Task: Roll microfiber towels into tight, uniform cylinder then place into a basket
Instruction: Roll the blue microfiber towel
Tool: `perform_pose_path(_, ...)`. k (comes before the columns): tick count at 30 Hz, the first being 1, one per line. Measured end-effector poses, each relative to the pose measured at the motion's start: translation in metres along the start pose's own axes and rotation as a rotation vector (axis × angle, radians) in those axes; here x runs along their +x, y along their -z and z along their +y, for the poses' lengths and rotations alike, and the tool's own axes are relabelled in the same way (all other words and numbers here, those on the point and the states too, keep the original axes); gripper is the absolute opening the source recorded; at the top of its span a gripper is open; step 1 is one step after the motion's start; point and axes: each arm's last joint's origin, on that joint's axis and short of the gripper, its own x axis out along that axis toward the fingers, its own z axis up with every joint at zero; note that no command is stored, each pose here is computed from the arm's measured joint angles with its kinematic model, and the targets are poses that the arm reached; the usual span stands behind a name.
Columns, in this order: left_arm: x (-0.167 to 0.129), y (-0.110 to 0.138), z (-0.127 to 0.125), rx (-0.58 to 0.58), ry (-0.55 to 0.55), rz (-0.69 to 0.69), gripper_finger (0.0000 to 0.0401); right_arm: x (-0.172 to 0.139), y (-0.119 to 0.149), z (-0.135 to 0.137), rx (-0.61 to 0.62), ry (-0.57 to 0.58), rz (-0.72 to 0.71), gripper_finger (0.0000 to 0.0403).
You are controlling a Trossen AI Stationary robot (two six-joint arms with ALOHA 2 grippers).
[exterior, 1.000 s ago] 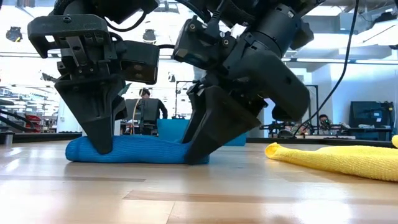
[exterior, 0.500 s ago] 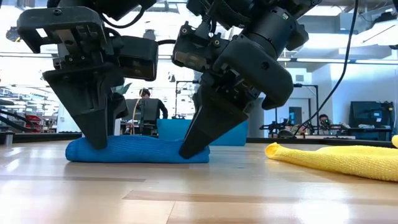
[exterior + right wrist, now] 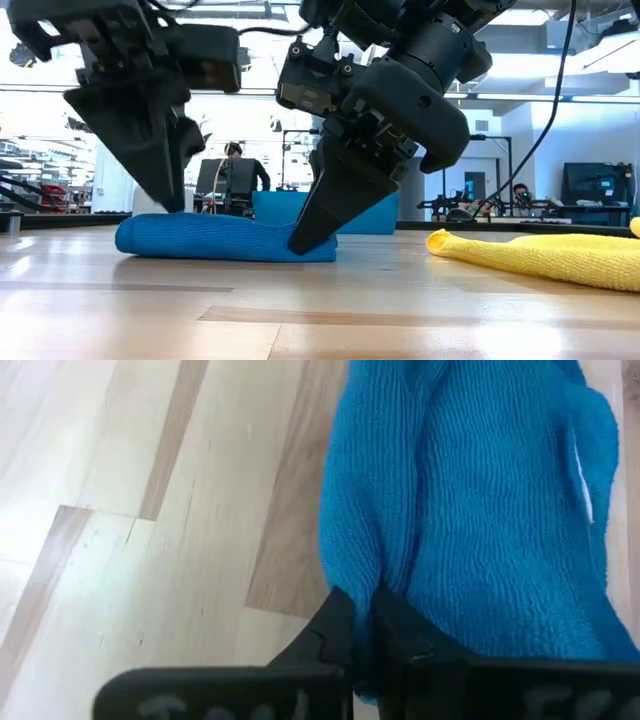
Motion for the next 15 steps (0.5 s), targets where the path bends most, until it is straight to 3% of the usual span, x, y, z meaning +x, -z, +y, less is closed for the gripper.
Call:
perform_pose_path(3, -0.010, 0.002, -0.005, 0.026, -0.031, -0.050, 0.0144, 0.000, 0.000, 0.000, 0.000, -0.001, 0.000, 0.0033)
perform_pose_path(7, -0.015, 0.010, -0.020, 0.167, -0.069, -0.107, 0.0144, 0.000, 0.000, 0.000, 0.008, 0.000, 0.000, 0.0035)
perform_pose_path(11, -0.008, 0.022, -0.035, 0.302, -0.160, -0.156, 0.0144, 0.000, 0.000, 0.000, 0.008, 0.000, 0.000, 0.0029)
perform_pose_path(15, 0.003, 0.029, -0.038, 0.338, -0.258, -0.174, 0.0144, 0.000, 0.000, 0.000, 0.009, -0.001, 0.000, 0.0033)
